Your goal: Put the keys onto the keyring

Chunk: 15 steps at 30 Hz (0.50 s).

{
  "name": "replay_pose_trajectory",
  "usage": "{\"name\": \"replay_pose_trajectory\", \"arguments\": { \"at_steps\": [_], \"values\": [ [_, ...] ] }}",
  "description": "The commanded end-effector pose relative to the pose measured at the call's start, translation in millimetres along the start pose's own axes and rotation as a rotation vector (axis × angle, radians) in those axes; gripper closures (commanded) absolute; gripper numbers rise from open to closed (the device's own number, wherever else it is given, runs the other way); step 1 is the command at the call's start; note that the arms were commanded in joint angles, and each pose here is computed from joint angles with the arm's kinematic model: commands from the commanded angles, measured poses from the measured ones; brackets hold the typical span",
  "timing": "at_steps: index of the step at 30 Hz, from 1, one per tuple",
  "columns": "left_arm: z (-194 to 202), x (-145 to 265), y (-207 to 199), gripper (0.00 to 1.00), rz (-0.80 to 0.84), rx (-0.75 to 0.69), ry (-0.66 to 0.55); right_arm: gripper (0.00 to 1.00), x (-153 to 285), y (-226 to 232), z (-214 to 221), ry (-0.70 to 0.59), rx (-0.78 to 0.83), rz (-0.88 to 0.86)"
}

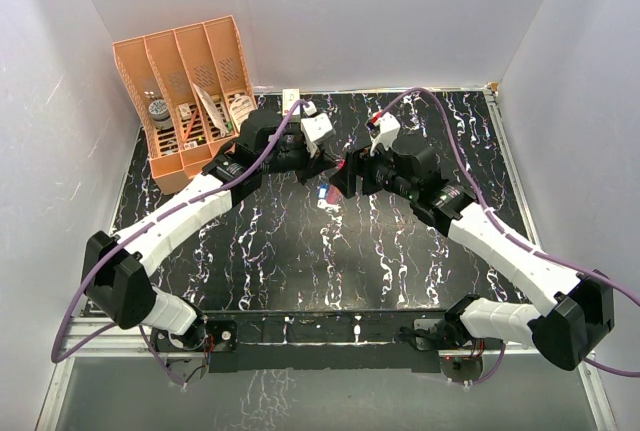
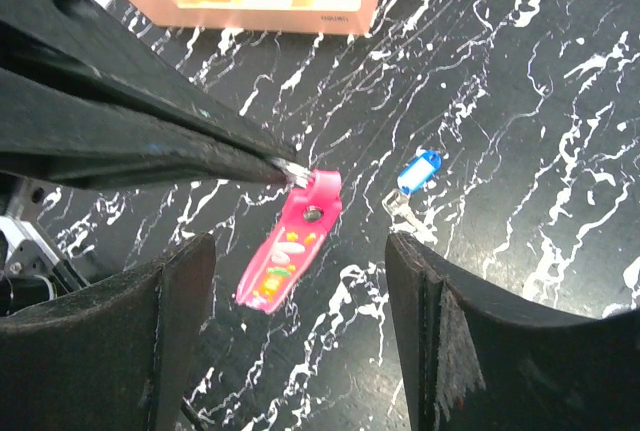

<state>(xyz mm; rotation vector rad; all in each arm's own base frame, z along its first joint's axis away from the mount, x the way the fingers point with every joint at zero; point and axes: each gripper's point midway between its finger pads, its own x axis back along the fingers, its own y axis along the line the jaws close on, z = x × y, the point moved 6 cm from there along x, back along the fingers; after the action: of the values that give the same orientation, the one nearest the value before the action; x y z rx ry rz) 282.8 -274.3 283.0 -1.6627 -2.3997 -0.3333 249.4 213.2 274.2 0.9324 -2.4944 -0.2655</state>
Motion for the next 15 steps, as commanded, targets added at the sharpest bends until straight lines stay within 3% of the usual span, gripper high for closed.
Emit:
{"name": "replay_pose_trajectory", "arguments": {
  "at_steps": [1, 15],
  "values": [
    [-9, 4, -5, 1.0, 0.036, 0.003, -0.003, 0.34, 0, 7, -15, -0.129, -0.028, -0.036],
    [-13, 6, -8, 1.0, 0.059, 0.016, -0.003, 0.43, -21, 3, -5, -0.157, -0.1, -0.051]
  ]
}}
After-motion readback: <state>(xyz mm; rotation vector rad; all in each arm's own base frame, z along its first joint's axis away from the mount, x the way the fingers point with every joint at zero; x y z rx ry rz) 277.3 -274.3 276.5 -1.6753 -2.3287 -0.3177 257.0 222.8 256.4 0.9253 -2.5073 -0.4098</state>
